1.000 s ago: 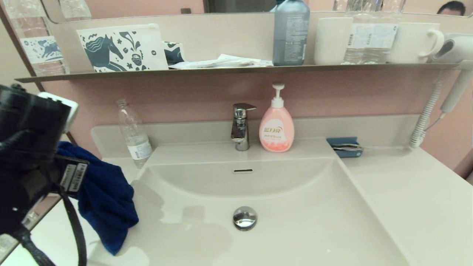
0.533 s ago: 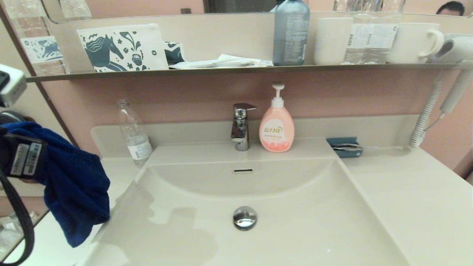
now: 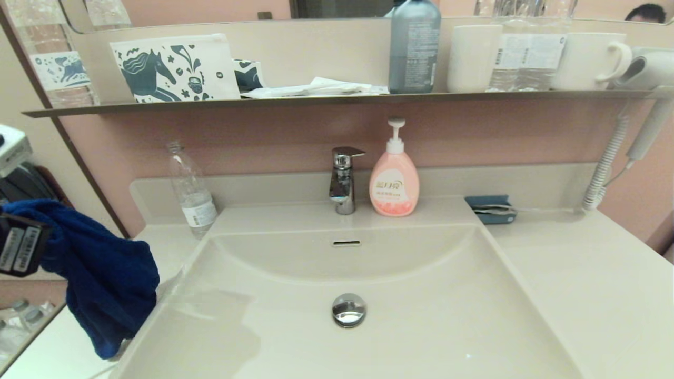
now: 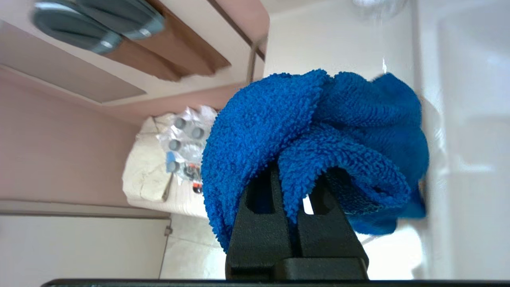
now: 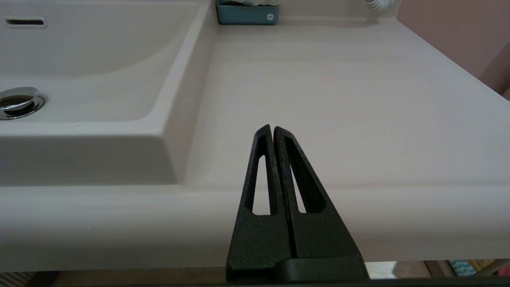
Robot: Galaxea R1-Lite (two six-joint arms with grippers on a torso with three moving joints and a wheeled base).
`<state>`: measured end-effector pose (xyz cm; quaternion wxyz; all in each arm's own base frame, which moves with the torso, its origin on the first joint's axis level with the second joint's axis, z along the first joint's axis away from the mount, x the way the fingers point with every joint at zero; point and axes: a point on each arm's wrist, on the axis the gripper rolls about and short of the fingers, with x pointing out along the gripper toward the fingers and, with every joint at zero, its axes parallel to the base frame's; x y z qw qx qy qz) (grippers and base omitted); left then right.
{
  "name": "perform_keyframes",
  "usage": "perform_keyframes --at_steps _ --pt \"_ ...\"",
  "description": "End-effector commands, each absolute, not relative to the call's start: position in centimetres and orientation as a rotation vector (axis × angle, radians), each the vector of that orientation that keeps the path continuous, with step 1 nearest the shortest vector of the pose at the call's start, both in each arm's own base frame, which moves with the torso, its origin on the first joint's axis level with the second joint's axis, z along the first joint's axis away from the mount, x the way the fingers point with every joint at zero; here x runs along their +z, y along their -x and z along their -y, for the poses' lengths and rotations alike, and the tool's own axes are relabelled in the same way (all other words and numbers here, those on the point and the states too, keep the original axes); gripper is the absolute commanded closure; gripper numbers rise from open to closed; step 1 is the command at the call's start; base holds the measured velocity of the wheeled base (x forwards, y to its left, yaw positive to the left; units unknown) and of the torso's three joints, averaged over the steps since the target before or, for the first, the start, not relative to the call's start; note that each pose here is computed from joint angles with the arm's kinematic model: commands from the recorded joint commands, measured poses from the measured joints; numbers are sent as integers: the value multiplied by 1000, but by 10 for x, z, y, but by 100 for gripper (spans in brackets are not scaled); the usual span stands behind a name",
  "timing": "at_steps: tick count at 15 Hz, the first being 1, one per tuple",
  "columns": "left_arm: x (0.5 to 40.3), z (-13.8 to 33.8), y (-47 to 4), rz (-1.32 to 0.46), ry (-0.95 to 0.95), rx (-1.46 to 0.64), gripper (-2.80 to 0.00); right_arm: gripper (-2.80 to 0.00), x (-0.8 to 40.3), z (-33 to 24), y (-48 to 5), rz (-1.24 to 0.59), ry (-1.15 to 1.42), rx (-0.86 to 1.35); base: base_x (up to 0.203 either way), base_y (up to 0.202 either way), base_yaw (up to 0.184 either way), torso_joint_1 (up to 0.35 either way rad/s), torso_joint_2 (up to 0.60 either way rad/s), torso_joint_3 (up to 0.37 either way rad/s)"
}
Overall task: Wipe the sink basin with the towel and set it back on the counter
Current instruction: Wipe the sink
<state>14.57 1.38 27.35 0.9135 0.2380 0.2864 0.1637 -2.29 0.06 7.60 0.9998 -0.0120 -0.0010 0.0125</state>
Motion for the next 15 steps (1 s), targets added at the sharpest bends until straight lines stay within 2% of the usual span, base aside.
perform_keyframes --at_steps 1,3,7,15 --pt "264 -37 -146 -643 -467 284 0 0 76 -1 23 2 25 26 0 0 0 0 0 0" --pt "248 -57 -157 -683 -451 211 0 0 76 -1 23 2 25 26 0 0 0 0 0 0" --pt "207 -78 -190 -652 -429 142 0 0 76 -1 23 2 25 26 0 0 0 0 0 0" --pt "188 -73 -206 -687 -333 43 0 0 76 -1 23 2 25 26 0 0 0 0 0 0"
